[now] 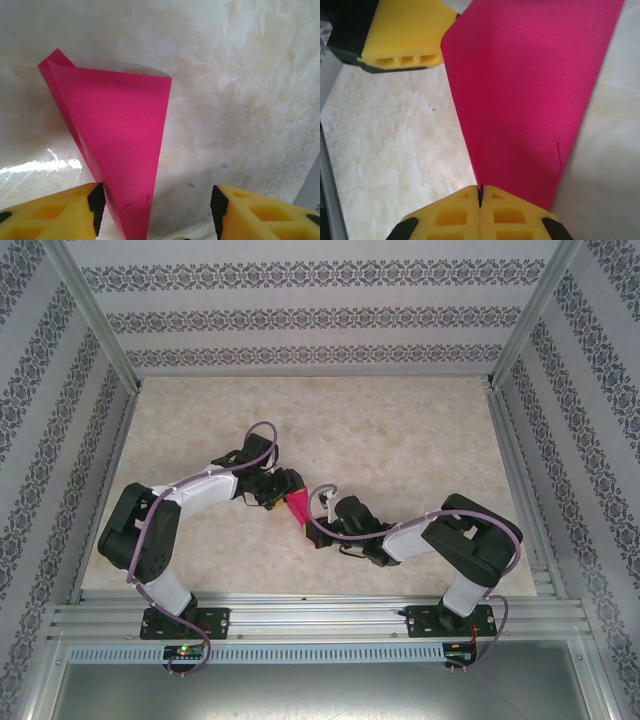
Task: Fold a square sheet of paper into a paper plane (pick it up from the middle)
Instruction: Fold the wing for the fifth time at the center of the table.
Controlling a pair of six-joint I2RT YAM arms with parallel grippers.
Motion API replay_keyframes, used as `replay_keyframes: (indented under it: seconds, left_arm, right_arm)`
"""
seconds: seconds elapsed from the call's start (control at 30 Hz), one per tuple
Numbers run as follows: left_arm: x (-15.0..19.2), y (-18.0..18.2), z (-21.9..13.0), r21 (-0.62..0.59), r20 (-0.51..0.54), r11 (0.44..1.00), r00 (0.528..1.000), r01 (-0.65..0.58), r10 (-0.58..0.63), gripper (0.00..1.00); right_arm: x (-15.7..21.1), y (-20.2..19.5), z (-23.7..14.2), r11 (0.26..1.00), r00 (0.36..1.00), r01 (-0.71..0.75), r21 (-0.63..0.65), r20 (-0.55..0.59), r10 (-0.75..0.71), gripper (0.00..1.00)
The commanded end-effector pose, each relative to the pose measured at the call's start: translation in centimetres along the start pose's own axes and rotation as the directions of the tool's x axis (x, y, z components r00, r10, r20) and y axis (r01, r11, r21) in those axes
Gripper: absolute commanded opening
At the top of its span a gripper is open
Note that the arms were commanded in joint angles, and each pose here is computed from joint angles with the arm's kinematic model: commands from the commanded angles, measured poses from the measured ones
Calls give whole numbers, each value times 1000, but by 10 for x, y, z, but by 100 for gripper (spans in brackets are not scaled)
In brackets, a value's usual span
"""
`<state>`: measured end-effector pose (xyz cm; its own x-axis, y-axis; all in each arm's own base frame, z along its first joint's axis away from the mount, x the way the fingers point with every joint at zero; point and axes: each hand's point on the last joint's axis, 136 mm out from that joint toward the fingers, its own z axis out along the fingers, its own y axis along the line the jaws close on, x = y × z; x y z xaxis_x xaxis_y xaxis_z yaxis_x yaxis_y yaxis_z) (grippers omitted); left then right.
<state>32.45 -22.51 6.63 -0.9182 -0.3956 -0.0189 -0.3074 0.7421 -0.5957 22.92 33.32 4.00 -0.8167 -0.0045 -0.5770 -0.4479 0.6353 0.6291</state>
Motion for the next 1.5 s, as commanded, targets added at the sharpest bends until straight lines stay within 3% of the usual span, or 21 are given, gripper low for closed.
replay_keyframes:
  seconds: [0.0,0.2,0.47,0.53,0.67,0.87,1.0,1.1,1.23,1.47]
  left_arm:
    - [13,15,2,-63,-50,996,996,64,-67,58]
    - [17,21,-5,-88,-47,994,996,71,-75,53]
    - [17,17,-4,-86,-65,995,996,53,-59,21]
    - [18,17,-5,-85,-66,995,996,49,-55,12]
    - [20,16,-5,-80,-74,996,996,46,-52,6]
    - [20,14,-6,-70,-76,996,996,46,-52,4]
    - [20,13,-6,-66,-76,997,996,44,-49,4]
    - [20,12,-6,-62,-80,997,996,41,-46,4]
    - [20,11,-6,-58,-80,997,996,41,-46,4]
    - [20,12,-6,-60,-82,997,996,39,-44,4]
  right_arm:
    - [-11,9,1,992,992,120,32,42,-121,1]
    - [-10,11,0,976,976,203,78,65,-208,2]
    - [-13,14,-8,919,927,355,170,61,-369,7]
    - [-14,13,-9,898,912,393,200,41,-408,12]
    - [-11,13,-10,839,869,482,253,-19,-494,25]
    - [-13,13,-11,663,744,644,382,-112,-659,35]
    - [-12,14,-7,537,657,720,439,-185,-730,37]
    - [-11,17,-4,510,639,731,453,-192,-745,42]
    - [-10,14,2,466,621,741,484,-230,-749,42]
    - [-13,17,5,491,647,713,500,-200,-736,29]
